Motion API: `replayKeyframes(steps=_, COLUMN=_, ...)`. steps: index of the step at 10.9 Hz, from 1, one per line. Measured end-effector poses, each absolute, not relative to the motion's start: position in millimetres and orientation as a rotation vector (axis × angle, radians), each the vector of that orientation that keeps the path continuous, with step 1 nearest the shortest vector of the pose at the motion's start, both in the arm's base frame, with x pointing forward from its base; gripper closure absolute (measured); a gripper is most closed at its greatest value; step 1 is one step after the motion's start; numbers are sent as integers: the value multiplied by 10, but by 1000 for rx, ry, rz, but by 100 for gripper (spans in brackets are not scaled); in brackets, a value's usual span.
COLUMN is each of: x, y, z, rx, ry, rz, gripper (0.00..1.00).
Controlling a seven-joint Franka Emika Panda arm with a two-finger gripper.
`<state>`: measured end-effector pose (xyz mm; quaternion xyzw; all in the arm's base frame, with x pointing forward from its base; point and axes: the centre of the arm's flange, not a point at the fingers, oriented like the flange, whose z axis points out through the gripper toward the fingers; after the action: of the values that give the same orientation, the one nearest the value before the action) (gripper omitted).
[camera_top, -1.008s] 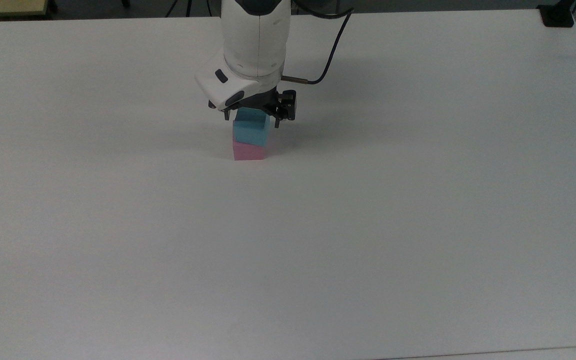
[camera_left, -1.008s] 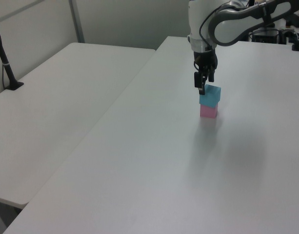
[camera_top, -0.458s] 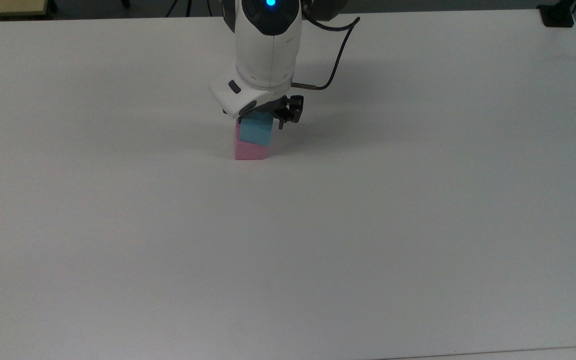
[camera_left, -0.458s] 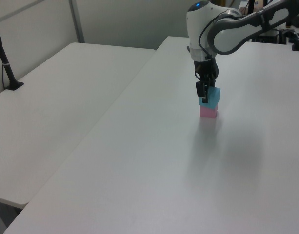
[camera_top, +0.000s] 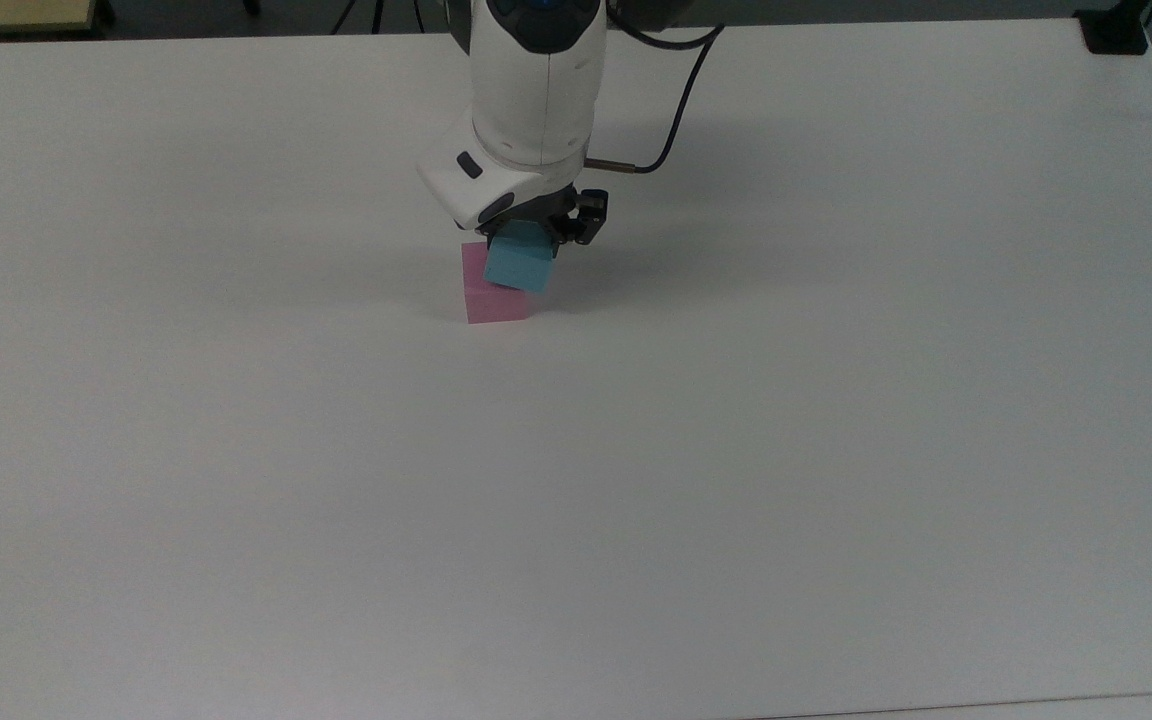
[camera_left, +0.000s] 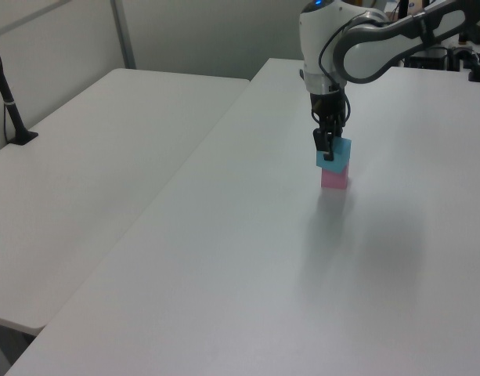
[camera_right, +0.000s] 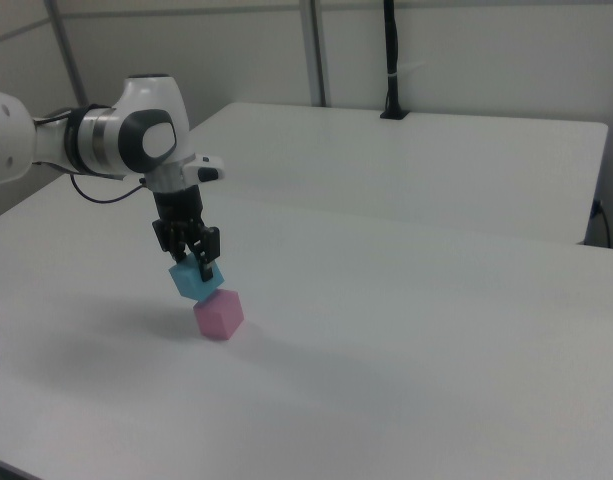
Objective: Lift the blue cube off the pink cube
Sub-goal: 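Carry the light-blue cube sideways away from the pink cube and lower it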
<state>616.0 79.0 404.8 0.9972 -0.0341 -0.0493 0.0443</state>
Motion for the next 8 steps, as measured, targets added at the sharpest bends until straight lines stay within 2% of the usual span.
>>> replayKeyframes(steps=3, x=6152, y=1137, z=4214, rx=3071, ry=-20, rz=-102, gripper=42)
replayKeyframes(steps=5, x=6082, y=1584, z=4164, rx=3100, ry=57, rz=-103, gripper=42)
replayKeyframes(steps=8, x=6053, y=2054, z=3992, rx=3148, ry=26, rz=-102, gripper=42)
